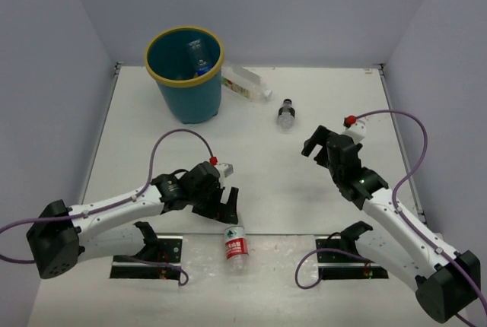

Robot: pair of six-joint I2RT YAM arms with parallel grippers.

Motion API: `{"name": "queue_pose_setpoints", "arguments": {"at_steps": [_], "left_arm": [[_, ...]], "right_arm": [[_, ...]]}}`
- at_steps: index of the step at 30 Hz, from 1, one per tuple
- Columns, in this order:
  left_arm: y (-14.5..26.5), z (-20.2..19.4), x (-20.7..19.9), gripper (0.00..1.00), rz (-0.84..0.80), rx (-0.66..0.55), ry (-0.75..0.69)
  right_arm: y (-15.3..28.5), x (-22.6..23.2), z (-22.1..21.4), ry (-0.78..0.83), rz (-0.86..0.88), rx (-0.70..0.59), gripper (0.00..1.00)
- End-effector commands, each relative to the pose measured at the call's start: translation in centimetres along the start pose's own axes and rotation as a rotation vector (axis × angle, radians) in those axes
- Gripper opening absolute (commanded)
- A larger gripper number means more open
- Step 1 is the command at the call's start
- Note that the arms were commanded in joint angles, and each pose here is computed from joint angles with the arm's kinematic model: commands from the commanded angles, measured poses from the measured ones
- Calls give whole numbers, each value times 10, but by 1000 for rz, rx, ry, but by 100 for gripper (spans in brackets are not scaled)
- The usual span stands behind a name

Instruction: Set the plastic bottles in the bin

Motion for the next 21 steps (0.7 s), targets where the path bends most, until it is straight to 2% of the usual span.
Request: {"name": "queue_pose_setpoints", "arguments": {"at_steps": [1, 5, 9, 10, 13, 14, 15, 18, 21], "left_arm": [[-16, -3, -17, 100, -23, 40, -18], [-27, 0, -20, 100, 0, 51, -29], [-34, 5, -22, 92, 6, 53, -39], [-36, 5, -23, 88, 8, 60, -41], [-39, 1, -22, 67, 9, 85, -42], [-40, 1, -23, 57, 8, 88, -44], [-40, 1, -23, 56, 8, 89, -45], [-36, 8, -27, 32, 4, 71, -61], [-31, 19, -28, 23, 34, 34, -81]], "right_arm": [[3, -10, 6, -39, -33, -60, 99], [7, -15, 8, -48, -35, -84, 99], [10, -18, 11, -55, -39, -107, 99], [10, -19, 12, -57, -40, -112, 99], [12, -21, 13, -61, -41, -125, 99], [13, -21, 14, -62, -41, -129, 99], [13, -21, 14, -62, -41, -130, 99], [14, -21, 15, -66, -35, -134, 99], [15, -20, 15, -66, -26, -132, 99]]}}
Point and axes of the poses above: each gripper's point midway between its finger pads, its own y axis back along the fingers, its own x axis along the line the jaws close on, z = x × y, the point moved 4 cm from there along y, back along the fingers, and after that the axes turned 10 degrees about -y, right-handed, at the moved point
